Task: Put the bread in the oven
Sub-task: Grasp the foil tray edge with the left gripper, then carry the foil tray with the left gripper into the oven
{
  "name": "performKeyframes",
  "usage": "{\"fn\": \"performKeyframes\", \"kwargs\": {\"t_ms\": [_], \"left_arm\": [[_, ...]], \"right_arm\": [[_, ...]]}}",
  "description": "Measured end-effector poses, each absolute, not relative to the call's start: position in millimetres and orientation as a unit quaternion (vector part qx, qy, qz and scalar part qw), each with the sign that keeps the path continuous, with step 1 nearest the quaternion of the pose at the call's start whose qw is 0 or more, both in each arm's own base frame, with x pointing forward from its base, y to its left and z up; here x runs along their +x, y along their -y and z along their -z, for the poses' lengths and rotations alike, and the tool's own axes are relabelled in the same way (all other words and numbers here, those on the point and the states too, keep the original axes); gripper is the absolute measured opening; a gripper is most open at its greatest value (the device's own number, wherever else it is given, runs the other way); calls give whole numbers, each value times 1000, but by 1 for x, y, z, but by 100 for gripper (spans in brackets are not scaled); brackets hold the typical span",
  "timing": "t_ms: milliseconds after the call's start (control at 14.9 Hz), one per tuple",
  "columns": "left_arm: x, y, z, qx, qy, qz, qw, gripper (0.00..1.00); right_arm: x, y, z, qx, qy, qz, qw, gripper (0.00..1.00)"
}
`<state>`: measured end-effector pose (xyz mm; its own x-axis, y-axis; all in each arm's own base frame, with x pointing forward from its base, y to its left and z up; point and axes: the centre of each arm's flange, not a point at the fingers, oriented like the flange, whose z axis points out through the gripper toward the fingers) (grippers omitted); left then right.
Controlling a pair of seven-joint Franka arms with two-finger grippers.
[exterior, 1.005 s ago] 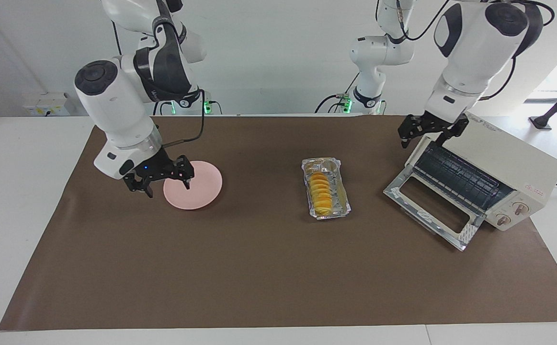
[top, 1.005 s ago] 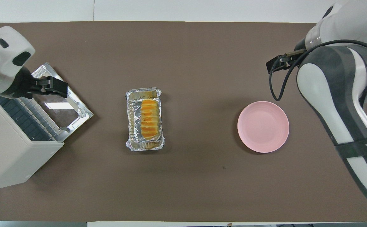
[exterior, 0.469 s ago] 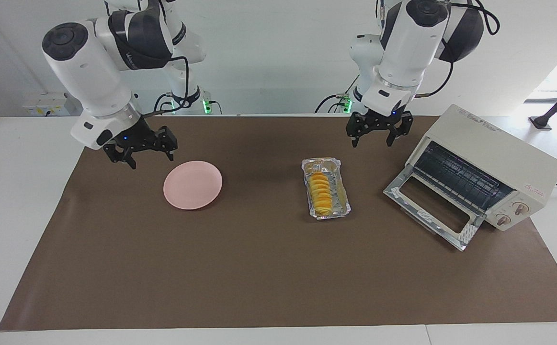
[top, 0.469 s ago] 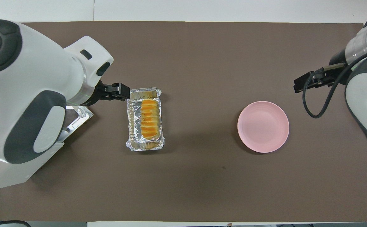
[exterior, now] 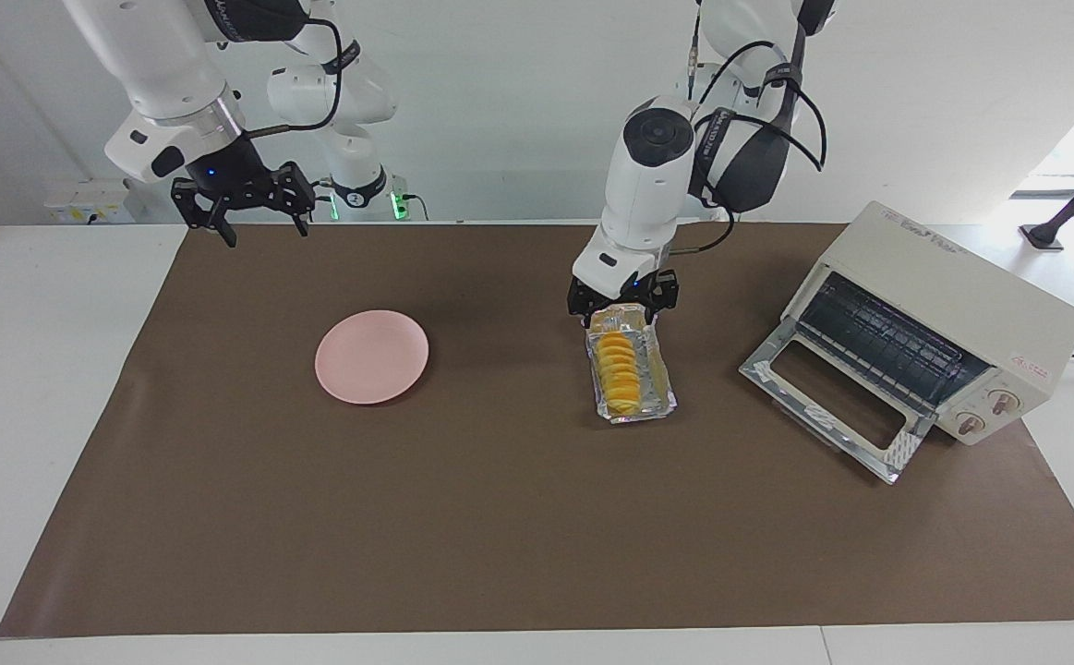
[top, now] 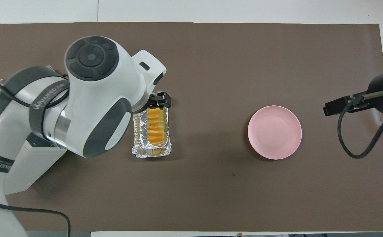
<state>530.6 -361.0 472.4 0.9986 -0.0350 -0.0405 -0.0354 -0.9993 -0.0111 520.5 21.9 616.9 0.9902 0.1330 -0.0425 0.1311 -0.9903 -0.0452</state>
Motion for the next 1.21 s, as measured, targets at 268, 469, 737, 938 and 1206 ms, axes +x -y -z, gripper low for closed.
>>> {"fn": "performKeyframes", "kwargs": {"t_ms": [268,469,737,938,1206], "left_arm": [[511,381,-436,-999,-41,-24,11,100],[499,392,-415,-998,-60,-13,11,100],[493,388,-377,-997,-73,-17,27,100],[495,388,-349,-996,-76,-30,36,98],[498,386,-347,-996,-76,-27,39,84]], "right_arm": [[525,-18,-619,-998,62,-5,20,100],[525,-17,-619,-998,62,-5,16,100],[525,-15,-619,-998,62,-5,9,100],[525,-15,-619,-998,62,-5,9,100],[520,-18,-615,-997,65,-27,9,100]]}}
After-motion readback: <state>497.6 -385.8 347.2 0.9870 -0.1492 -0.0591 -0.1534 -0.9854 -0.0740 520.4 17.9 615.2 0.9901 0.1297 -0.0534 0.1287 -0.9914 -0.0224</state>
